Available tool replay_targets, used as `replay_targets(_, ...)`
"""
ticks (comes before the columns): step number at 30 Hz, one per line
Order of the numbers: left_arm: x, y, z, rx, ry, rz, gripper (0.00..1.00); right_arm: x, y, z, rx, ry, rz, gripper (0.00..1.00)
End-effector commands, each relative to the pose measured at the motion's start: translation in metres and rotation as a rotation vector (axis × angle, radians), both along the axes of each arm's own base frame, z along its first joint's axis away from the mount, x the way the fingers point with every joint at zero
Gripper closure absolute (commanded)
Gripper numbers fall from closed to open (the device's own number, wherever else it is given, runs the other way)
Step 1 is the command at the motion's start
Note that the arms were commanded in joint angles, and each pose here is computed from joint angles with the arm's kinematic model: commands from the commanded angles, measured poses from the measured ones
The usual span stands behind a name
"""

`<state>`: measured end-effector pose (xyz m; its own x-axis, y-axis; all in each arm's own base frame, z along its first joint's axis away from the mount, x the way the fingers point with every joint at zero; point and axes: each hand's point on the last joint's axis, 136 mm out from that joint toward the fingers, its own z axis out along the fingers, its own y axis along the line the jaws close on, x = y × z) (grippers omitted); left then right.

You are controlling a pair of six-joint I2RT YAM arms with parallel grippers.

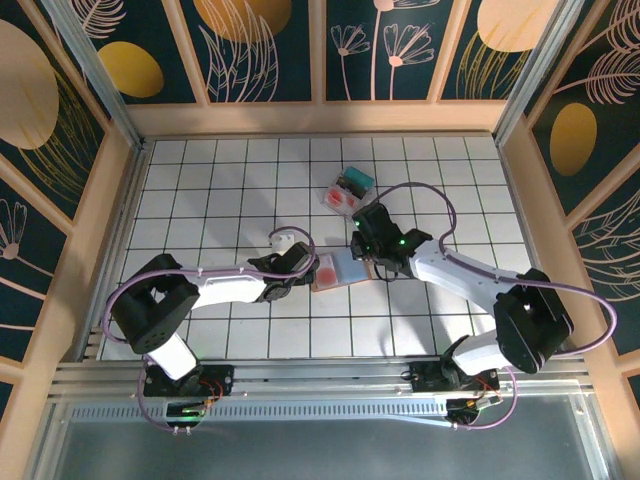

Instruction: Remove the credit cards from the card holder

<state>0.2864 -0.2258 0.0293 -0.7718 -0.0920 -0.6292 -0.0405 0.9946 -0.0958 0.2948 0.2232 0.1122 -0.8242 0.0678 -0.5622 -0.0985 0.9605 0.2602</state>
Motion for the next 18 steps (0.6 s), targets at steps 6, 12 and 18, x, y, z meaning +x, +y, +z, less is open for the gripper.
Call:
replay_targets(6, -0.006, 0.002, -0.015, 0.008, 0.035, 0.016, 0.01, -0.025, 0.072, -0.027, 0.107, 0.149, 0.195, 0.78)
replay_targets(12, -0.007, 0.004, -0.02, 0.014, 0.038, 0.024, 0.01, -0.029, 0.087, -0.051, 0.094, 0.214, 0.221, 0.78)
replay_targets(18, -0.007, 0.003, -0.022, 0.01, 0.04, 0.024, 0.01, -0.028, 0.082, -0.072, 0.034, 0.255, 0.195, 0.78)
